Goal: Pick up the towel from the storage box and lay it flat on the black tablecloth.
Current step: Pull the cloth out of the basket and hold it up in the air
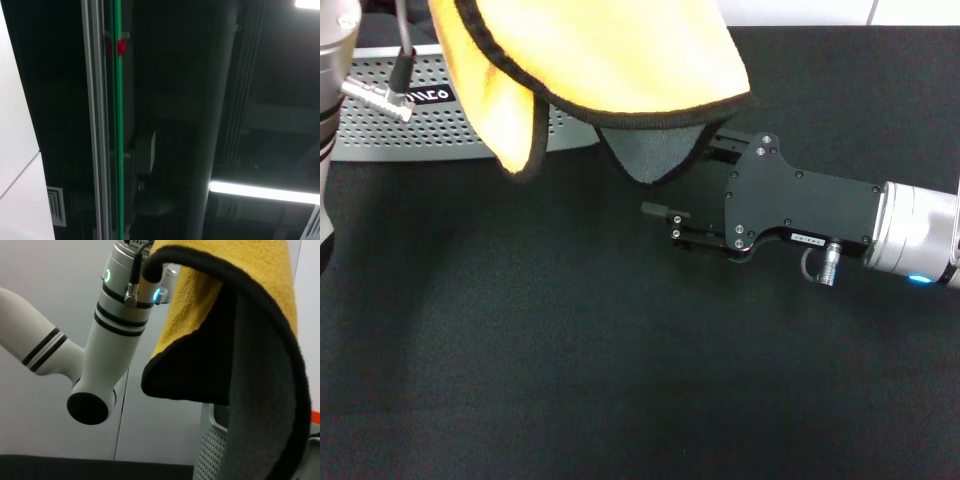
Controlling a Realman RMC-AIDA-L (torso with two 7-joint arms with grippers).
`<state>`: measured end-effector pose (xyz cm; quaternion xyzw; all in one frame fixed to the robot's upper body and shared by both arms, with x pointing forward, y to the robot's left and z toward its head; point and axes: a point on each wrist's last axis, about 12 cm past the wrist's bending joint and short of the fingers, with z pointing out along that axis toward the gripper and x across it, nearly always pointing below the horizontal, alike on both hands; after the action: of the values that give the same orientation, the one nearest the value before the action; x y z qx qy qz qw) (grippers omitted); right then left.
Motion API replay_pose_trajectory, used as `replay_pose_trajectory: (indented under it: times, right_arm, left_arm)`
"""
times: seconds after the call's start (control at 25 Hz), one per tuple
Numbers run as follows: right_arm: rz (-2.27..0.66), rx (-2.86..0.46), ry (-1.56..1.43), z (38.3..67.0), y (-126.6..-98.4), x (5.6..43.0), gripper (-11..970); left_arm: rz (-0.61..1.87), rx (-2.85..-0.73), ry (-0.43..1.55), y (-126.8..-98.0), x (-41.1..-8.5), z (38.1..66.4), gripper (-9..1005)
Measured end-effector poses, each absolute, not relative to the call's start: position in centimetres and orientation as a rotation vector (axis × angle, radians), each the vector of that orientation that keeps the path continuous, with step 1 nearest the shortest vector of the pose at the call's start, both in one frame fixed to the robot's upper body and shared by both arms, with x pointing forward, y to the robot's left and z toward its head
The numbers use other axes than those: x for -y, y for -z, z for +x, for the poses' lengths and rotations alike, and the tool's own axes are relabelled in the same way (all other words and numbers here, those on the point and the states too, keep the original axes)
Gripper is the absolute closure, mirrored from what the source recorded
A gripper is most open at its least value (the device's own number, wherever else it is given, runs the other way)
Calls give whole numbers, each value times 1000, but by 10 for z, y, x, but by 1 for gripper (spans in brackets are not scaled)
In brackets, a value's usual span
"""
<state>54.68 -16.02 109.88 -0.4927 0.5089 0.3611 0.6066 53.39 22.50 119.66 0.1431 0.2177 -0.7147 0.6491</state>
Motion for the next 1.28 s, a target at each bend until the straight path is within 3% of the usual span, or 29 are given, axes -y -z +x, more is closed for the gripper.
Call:
replay_pose_trajectory:
  times: [0.36, 0.44, 1.28]
  right_arm:
    - [-1145, -1171, -839, 547, -1100, 158, 356]
    - [-1145, -1171, -839, 547, -1100, 158, 451]
    - [-1157, -1162, -854, 543, -1099, 155, 451]
  left_arm:
    - [327, -496, 1637, -1196, -222, 534, 958]
    - [321, -493, 1643, -1196, -221, 533, 958]
    - [308, -493, 1629, -1194, -223, 532, 955]
